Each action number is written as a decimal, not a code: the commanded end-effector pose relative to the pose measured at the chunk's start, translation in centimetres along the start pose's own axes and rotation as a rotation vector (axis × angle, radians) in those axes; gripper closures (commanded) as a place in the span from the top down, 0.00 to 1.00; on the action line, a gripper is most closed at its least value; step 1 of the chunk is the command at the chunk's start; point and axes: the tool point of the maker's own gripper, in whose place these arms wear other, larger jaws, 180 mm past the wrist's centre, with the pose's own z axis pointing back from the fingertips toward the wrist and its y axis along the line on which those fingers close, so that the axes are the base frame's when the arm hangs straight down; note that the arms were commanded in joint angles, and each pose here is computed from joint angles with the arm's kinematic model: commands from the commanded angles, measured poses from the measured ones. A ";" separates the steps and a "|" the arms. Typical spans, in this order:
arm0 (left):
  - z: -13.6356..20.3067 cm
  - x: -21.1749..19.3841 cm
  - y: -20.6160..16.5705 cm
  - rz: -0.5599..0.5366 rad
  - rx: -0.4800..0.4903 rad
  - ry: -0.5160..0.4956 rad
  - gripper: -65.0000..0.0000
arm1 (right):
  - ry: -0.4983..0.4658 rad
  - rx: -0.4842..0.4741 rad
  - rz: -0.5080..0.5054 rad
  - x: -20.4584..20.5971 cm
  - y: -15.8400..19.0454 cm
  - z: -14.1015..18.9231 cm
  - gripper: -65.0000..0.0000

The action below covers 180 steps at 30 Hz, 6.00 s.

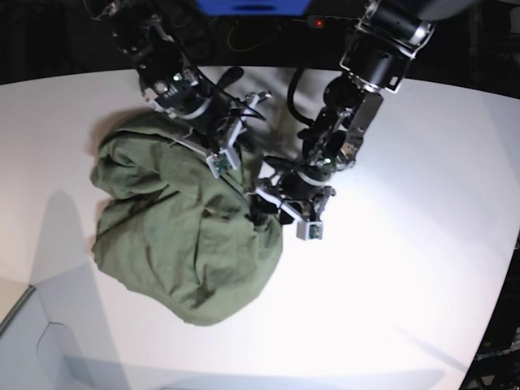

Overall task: Layout the t-shirt on the table in an organized manner, then fold the t-shirt properly
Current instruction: 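Grasp the green t-shirt fabric with both grippers, then lift the t-shirt high with both grippers, spreading them apart, then lower the t-shirt onto the table and release both grippers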

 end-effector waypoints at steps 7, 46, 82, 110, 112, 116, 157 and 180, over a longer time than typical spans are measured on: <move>-1.3 -1.2 -0.5 0.034 0.009 0.043 0.49 | -0.053 0.011 0.001 1.5 0.4 0.6 0.00; 14.5 17.0 13.2 0.137 0.268 -0.429 0.00 | -0.186 -0.317 -0.101 6.4 -13.1 5.4 0.00; 16.2 12.1 15.9 0.148 0.348 -0.338 0.00 | -0.090 0.012 0.079 8.9 -8.7 -7.8 0.53; 22.4 23.9 12.8 0.054 0.306 -0.678 0.00 | -0.630 -0.401 0.241 30.3 -17.3 15.2 0.00; 22.9 24.8 12.4 0.047 0.296 -0.707 0.00 | -0.665 -0.423 0.264 31.9 -17.5 16.5 0.00; 24.8 27.5 12.6 0.098 0.247 -0.791 0.00 | -0.719 -0.460 0.314 34.3 -17.8 18.8 0.00; 19.3 53.6 -0.1 0.066 -0.156 -0.932 0.00 | -1.050 -0.899 0.359 46.3 -21.7 29.7 0.00; 18.7 18.0 13.1 0.193 0.163 -0.475 0.00 | -0.536 -0.689 0.106 17.5 -20.0 12.0 0.00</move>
